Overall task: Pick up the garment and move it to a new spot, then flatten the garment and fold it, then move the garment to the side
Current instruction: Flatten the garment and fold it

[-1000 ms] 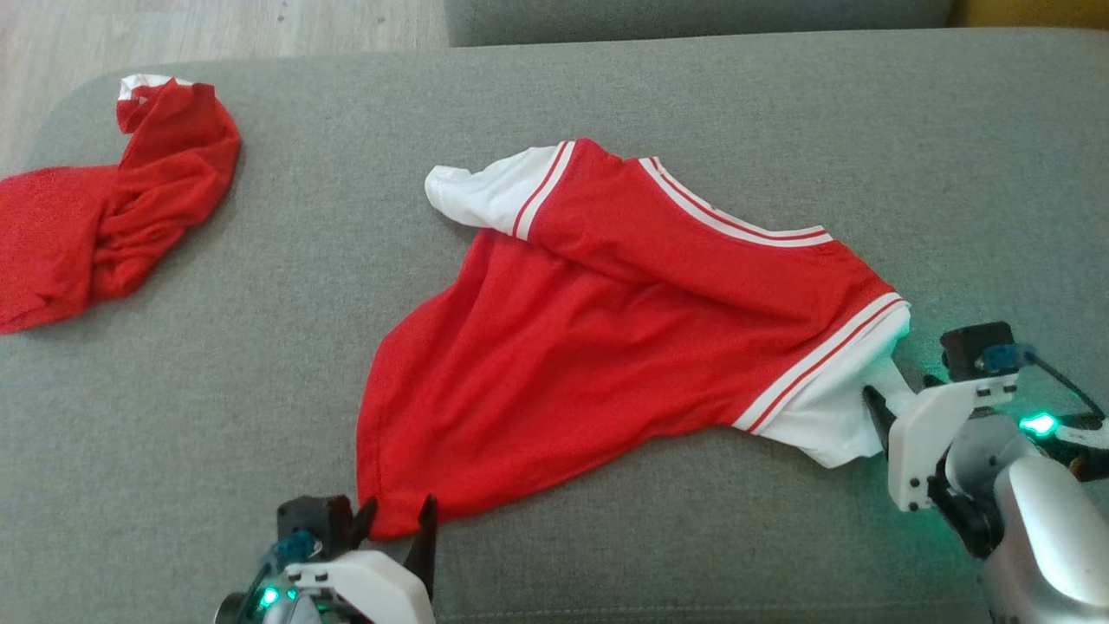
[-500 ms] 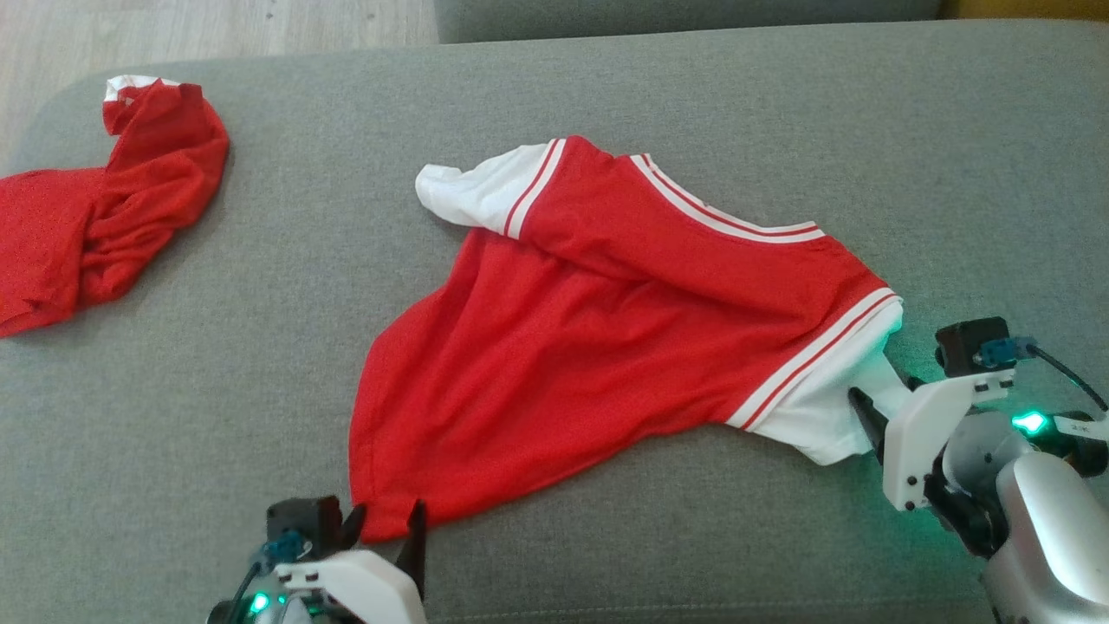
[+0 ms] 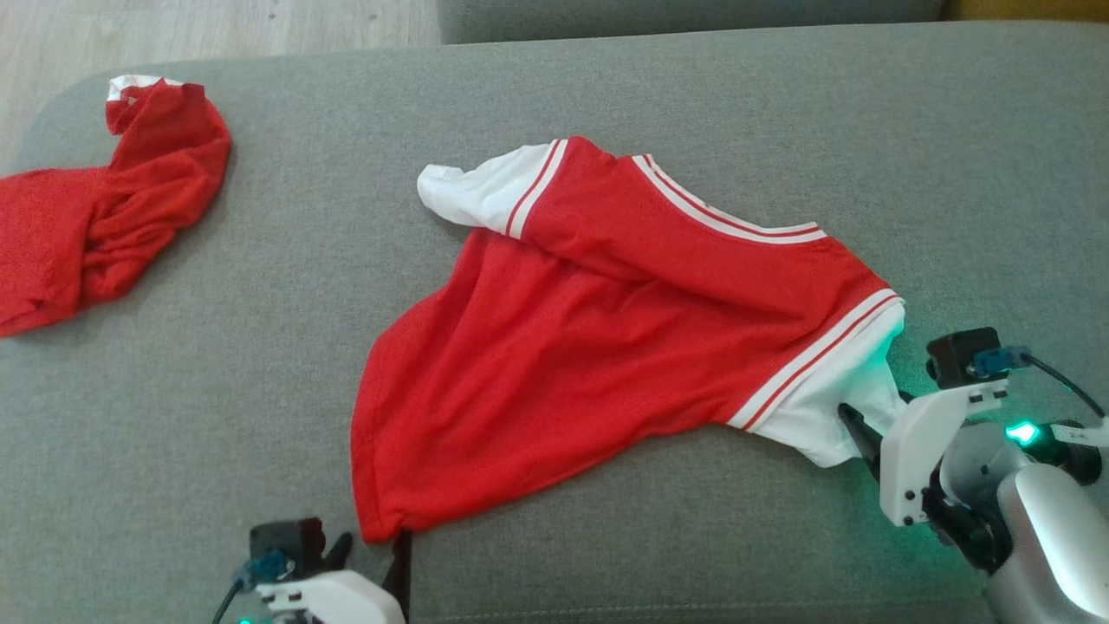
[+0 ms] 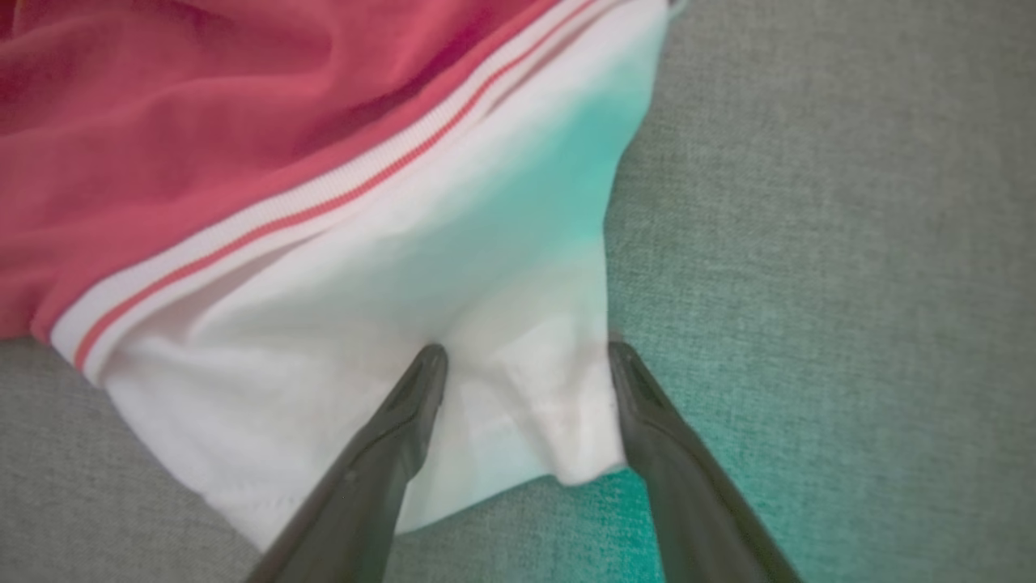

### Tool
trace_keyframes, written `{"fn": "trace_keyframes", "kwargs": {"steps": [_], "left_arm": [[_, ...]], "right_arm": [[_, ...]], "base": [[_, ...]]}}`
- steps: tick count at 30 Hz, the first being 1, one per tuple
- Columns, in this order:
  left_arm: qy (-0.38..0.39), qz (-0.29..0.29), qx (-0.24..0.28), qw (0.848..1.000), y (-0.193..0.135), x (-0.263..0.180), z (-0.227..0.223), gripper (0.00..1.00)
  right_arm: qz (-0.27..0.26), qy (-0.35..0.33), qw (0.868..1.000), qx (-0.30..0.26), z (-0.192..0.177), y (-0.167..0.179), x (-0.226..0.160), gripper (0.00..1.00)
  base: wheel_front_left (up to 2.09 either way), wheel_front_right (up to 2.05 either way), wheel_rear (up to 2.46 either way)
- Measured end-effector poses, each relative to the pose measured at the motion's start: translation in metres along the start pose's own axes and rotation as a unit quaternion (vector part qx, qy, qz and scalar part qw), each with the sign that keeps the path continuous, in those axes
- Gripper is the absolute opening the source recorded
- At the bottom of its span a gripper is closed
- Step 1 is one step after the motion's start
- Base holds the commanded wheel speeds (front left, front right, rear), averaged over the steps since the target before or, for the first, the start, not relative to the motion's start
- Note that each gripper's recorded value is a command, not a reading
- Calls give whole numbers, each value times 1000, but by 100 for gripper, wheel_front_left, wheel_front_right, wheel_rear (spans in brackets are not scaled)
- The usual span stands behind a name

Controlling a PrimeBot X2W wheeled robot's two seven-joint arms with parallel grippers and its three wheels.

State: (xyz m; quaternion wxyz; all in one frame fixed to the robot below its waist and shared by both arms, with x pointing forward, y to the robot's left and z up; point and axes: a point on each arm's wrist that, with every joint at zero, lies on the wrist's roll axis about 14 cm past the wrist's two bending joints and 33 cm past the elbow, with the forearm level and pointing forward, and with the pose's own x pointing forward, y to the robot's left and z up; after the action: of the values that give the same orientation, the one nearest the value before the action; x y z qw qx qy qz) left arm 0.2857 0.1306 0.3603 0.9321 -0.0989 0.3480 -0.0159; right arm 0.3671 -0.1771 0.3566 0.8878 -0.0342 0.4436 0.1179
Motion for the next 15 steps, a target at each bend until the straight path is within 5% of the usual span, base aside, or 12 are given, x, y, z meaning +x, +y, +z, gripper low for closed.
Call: {"fn": "trace_keyframes", "kwargs": {"steps": [10, 12, 15], "left_arm": [[-4, -19, 11, 1000, -11, 12, 10, 100], [3, -25, 11, 1000, -13, 12, 8, 100], [10, -30, 11, 999, -13, 13, 6, 0]], "right_arm": [[4, 8, 1000, 4, -5, 1, -3, 96], [5, 13, 1000, 6, -7, 0, -3, 66], [10, 23, 1000, 5, -11, 3, -2, 0]], "base": [[0, 0, 0], [0, 0, 0], [0, 0, 0]]}}
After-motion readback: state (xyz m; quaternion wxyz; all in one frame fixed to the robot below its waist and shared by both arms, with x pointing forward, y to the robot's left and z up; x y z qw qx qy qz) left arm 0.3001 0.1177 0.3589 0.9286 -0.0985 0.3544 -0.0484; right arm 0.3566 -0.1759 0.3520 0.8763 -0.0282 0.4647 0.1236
